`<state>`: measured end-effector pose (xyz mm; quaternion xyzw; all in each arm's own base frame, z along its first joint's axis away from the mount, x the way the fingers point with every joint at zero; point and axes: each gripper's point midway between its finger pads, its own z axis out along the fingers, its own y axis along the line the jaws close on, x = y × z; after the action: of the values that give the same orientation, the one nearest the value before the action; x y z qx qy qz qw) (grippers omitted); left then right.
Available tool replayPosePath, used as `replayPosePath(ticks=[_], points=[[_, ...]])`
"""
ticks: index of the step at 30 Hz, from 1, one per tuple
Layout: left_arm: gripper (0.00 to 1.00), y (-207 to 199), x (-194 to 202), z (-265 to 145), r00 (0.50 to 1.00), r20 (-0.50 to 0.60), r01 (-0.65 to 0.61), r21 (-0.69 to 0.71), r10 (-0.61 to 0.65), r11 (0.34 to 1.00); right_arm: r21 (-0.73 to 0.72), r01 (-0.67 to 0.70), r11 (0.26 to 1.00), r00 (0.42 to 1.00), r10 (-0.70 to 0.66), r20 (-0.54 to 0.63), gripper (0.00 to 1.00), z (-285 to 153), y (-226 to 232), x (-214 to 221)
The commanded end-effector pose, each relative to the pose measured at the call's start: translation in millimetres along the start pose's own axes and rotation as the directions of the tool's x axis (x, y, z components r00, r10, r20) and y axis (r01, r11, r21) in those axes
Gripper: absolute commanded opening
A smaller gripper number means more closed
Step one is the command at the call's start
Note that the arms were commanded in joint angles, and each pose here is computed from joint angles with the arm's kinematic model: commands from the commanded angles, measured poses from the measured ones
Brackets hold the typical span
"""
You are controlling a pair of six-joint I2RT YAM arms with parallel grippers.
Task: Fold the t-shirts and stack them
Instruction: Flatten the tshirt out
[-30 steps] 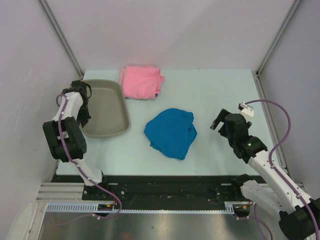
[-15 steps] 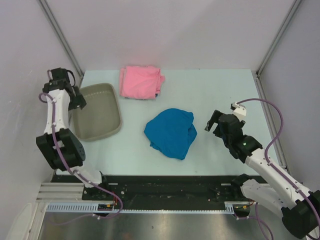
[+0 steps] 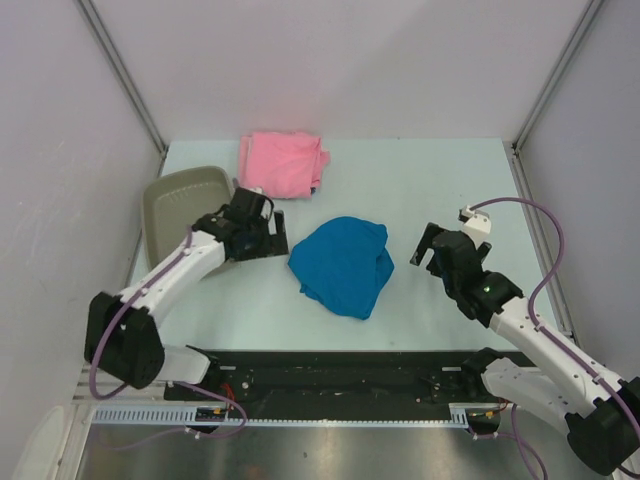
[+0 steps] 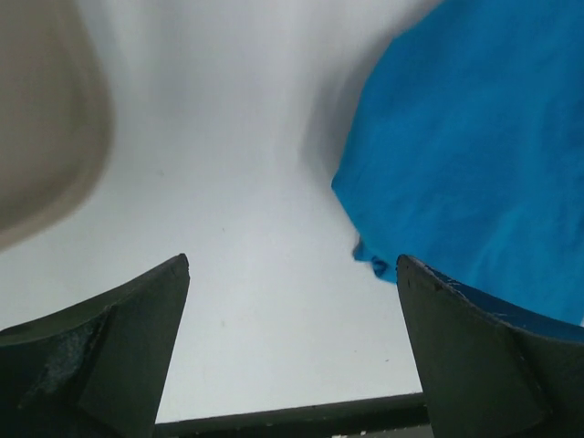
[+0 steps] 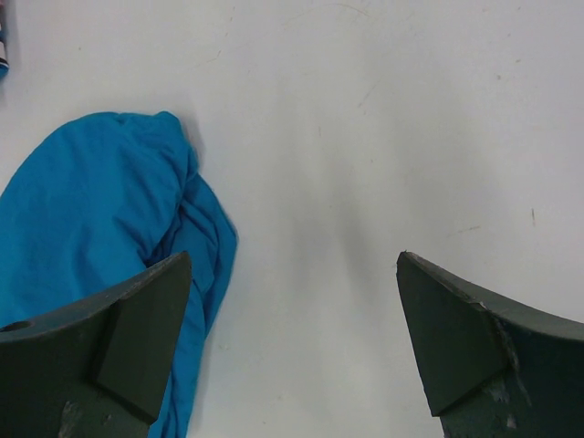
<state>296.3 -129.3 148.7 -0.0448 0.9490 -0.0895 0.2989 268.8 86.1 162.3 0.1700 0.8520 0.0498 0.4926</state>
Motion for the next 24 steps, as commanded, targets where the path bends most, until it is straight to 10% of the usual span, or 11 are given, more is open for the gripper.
replayPosePath(ticks=[1, 24], points=[[1.00, -39, 20, 27, 0.995, -0.019, 0.098, 0.092, -0.097, 0.991, 0.046, -0.002, 0.999, 0.999, -0.001, 0.055, 1.00, -7, -7, -18], [1.00, 56, 45, 95, 0.895, -0.100, 0.396, -0.276, -0.436, 0.876, 0.091, 0.072, 0.993, 0.997, -0.071, -0.010, 1.00, 8, 3, 13]])
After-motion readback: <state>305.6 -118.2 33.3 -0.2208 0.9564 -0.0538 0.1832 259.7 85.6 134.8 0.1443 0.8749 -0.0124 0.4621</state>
